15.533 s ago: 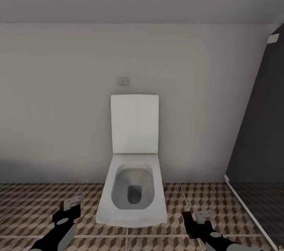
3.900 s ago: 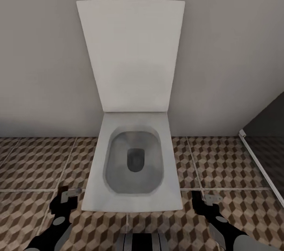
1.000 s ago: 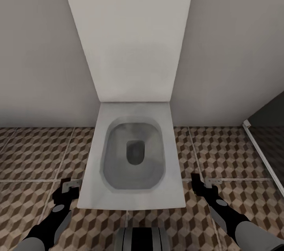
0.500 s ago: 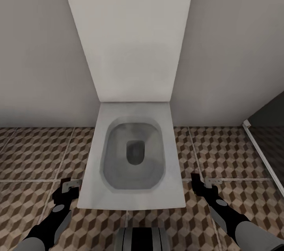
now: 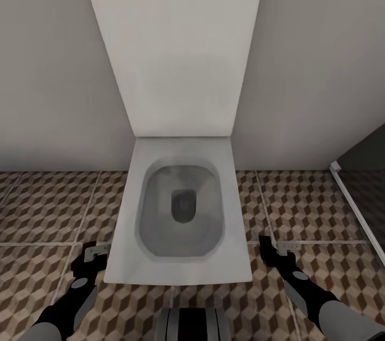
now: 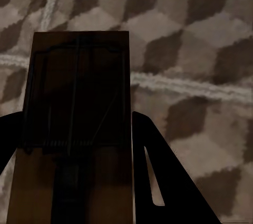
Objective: Take the four mousetraps from the cabinet in the bathroom and place them on the bathroom floor. Make sure all four end up on the same floor surface, and ensure that at least two of them are either under or directly next to the same bathroom sink.
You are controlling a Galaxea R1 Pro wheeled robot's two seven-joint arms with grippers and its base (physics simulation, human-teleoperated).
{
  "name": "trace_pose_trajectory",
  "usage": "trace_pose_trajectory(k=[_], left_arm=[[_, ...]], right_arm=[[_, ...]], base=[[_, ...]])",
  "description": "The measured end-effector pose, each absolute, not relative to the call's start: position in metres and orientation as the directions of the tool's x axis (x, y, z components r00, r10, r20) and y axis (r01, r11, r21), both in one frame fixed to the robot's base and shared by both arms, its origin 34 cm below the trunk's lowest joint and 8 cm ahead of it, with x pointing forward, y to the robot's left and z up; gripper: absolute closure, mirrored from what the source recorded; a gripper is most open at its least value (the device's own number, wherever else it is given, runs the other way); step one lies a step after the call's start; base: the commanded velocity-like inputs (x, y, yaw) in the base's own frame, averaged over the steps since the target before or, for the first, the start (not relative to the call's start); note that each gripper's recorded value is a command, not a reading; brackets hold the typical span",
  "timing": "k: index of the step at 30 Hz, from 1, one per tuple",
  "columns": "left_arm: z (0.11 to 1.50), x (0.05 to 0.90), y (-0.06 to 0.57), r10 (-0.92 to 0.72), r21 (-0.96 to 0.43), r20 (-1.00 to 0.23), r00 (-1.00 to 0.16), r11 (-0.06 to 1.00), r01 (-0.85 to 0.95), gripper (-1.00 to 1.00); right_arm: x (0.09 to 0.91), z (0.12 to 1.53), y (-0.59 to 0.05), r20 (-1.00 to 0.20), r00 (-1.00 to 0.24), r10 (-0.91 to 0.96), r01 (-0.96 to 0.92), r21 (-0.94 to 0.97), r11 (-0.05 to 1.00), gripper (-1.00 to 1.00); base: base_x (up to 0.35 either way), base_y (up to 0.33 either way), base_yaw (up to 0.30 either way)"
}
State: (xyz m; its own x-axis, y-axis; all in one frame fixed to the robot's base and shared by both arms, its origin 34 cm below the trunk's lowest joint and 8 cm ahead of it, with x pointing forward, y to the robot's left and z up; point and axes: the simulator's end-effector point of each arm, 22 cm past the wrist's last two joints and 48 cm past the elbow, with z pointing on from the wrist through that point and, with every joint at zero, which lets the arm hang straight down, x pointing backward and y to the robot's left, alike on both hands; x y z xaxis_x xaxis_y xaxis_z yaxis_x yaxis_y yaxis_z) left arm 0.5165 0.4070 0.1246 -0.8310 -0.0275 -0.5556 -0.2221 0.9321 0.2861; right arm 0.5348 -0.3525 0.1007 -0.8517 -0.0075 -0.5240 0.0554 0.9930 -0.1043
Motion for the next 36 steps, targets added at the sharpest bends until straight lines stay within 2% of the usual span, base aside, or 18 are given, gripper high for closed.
trace_pose_trajectory(k=[9, 36], left_arm=[[0.108, 0.503, 0.408, -0.027, 0.295, -0.526, -0.850, 0.932, -0.212, 1.00], [0.108, 0.506, 0.402, -0.030, 0.283, -0.531, -0.847, 0.936, -0.210, 1.00]], right_arm=[[0.520, 0.084, -0.352, -0.492, -0.870, -0.008, 0.051, -0.106, 0.993, 1.00], [0.521, 0.084, -0.353, -0.495, -0.869, -0.008, 0.052, -0.107, 0.993, 1.00]], base=[[0.000, 0.000, 0.000], [0.000, 0.000, 0.000]])
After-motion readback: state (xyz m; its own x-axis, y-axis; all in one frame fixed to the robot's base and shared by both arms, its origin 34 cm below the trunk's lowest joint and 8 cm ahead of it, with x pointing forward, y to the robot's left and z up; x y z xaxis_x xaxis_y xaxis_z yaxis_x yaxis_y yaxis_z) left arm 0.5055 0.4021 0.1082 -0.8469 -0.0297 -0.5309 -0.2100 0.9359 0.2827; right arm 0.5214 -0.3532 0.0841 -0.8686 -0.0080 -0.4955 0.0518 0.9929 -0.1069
